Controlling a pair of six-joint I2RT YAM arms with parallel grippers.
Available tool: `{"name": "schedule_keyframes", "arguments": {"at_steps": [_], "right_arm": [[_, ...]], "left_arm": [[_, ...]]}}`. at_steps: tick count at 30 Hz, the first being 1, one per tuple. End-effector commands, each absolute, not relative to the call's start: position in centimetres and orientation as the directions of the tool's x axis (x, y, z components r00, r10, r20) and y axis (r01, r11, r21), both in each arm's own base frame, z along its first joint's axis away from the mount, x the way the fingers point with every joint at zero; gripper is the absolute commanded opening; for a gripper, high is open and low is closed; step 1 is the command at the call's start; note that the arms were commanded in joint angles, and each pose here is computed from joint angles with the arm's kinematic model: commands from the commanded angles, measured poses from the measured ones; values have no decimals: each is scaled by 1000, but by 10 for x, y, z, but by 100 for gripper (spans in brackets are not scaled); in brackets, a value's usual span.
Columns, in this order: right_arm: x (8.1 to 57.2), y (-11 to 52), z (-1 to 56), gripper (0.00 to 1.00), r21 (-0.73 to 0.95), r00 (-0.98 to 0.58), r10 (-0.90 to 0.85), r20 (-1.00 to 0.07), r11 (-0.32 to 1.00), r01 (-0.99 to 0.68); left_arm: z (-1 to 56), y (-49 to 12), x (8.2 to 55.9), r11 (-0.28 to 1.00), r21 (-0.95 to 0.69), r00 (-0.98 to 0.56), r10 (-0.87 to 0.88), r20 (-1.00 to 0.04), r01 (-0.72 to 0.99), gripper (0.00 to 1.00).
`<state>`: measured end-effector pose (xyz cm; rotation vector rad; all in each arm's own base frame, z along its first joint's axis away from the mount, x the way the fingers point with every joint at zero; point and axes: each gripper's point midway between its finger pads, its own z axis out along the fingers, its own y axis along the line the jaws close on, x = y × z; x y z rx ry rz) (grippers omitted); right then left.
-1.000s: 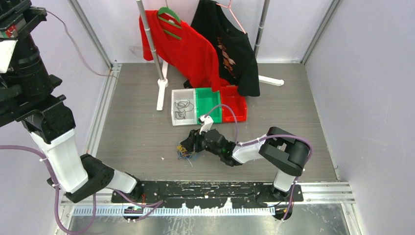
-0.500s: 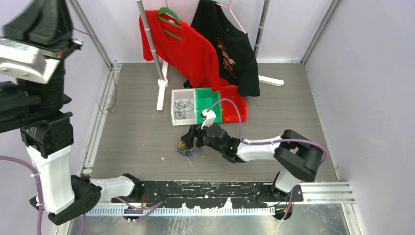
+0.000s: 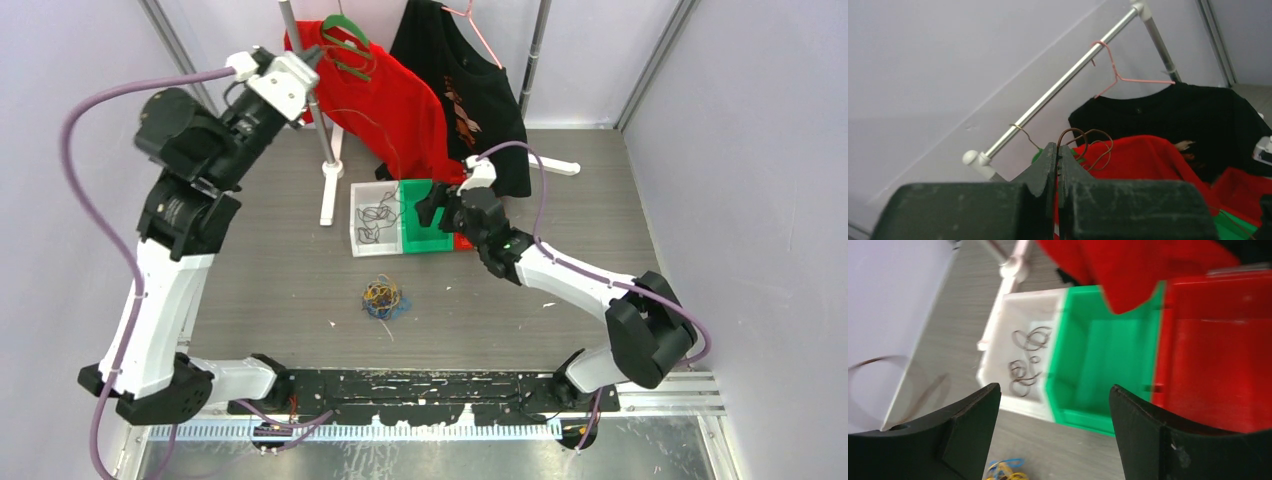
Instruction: Untangle the cables
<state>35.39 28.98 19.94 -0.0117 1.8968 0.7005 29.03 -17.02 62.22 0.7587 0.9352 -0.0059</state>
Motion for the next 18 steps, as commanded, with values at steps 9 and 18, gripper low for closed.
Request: {"name": "schedule_keyframes", "arguments": {"at_steps": [9,18], "right_arm": [[366,213,200,84,431,-332,378,-864,897,-100],[357,191,193,83,407,-314,372,-873,912,-49]], "left_arm": [[568,-201,355,706,637,567,401,-720,309,0],[541,-207,382,699,644,522,441,-730,310,0]]}}
